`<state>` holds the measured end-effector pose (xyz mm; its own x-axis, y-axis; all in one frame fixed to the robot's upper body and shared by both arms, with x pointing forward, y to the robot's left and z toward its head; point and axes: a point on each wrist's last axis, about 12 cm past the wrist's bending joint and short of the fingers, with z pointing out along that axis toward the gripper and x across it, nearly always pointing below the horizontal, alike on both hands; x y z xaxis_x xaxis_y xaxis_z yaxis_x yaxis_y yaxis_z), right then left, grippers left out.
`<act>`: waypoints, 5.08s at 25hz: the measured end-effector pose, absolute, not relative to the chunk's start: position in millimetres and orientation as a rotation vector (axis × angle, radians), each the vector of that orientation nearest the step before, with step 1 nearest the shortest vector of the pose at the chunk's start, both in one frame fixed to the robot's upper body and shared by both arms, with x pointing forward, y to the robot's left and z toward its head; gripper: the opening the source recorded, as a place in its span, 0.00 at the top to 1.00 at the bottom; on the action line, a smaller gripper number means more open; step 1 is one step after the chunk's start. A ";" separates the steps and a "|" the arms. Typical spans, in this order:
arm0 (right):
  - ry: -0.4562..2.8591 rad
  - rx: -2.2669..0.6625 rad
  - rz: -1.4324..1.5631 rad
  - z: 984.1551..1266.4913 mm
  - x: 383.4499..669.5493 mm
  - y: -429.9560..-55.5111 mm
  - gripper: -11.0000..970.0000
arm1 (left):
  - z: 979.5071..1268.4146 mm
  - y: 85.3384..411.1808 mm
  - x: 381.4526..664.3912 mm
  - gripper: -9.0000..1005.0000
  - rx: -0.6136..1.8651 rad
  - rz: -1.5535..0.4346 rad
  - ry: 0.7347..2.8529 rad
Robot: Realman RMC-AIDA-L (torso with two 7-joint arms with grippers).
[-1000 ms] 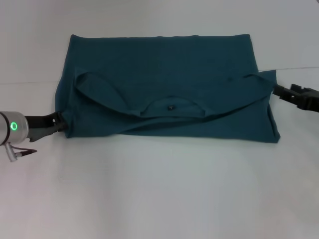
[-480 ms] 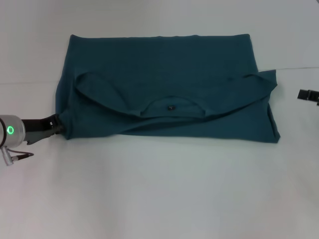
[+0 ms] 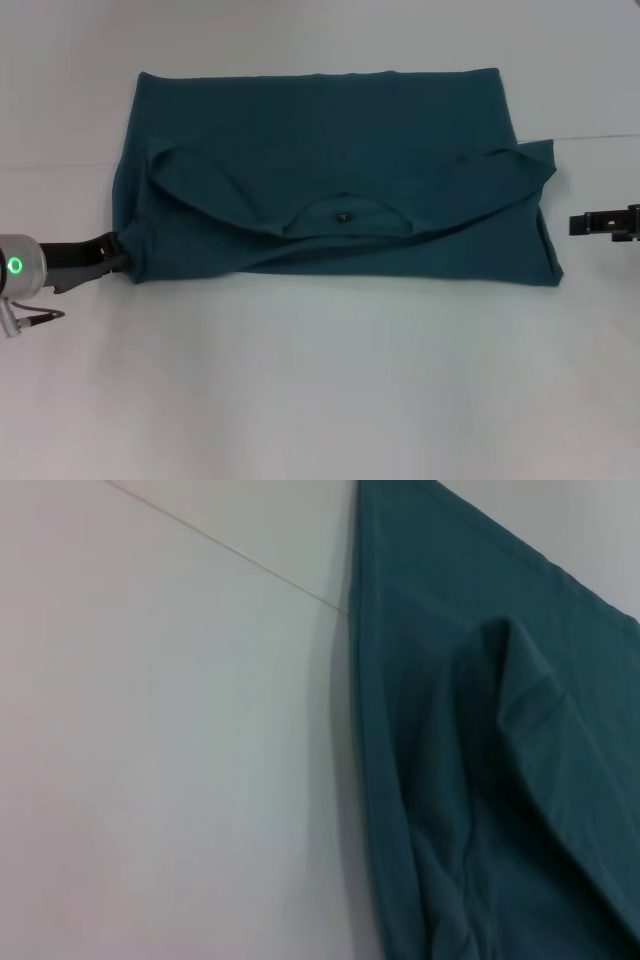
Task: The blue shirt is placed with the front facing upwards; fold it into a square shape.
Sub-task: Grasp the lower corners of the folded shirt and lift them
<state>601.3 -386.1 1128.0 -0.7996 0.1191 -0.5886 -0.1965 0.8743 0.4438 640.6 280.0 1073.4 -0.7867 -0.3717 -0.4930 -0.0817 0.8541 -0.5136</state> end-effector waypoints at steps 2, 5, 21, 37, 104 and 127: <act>2.436 -0.093 0.652 1132.9 605.9 -381.1 0.08 | 1074.0 281.4 640.4 0.95 -0.327 -0.636 2.422; 2.483 -0.156 0.630 1136.7 612.3 -371.7 0.08 | 1073.7 281.2 639.5 0.95 -0.314 -0.638 2.427; 2.521 -0.163 0.559 1120.2 617.7 -364.2 0.09 | 1072.8 280.7 637.0 0.95 -0.306 -0.649 2.430; 2.528 -0.201 0.533 1101.3 625.7 -343.1 0.09 | 1073.5 281.2 637.4 0.95 -0.294 -0.643 2.429; 2.505 -0.184 0.485 1085.5 627.2 -329.0 0.95 | 1082.1 280.3 636.0 0.95 -0.245 -0.663 2.387; 2.478 -0.262 0.529 1082.0 605.5 -318.7 0.95 | 1064.9 301.2 606.3 0.95 -0.290 -0.767 2.313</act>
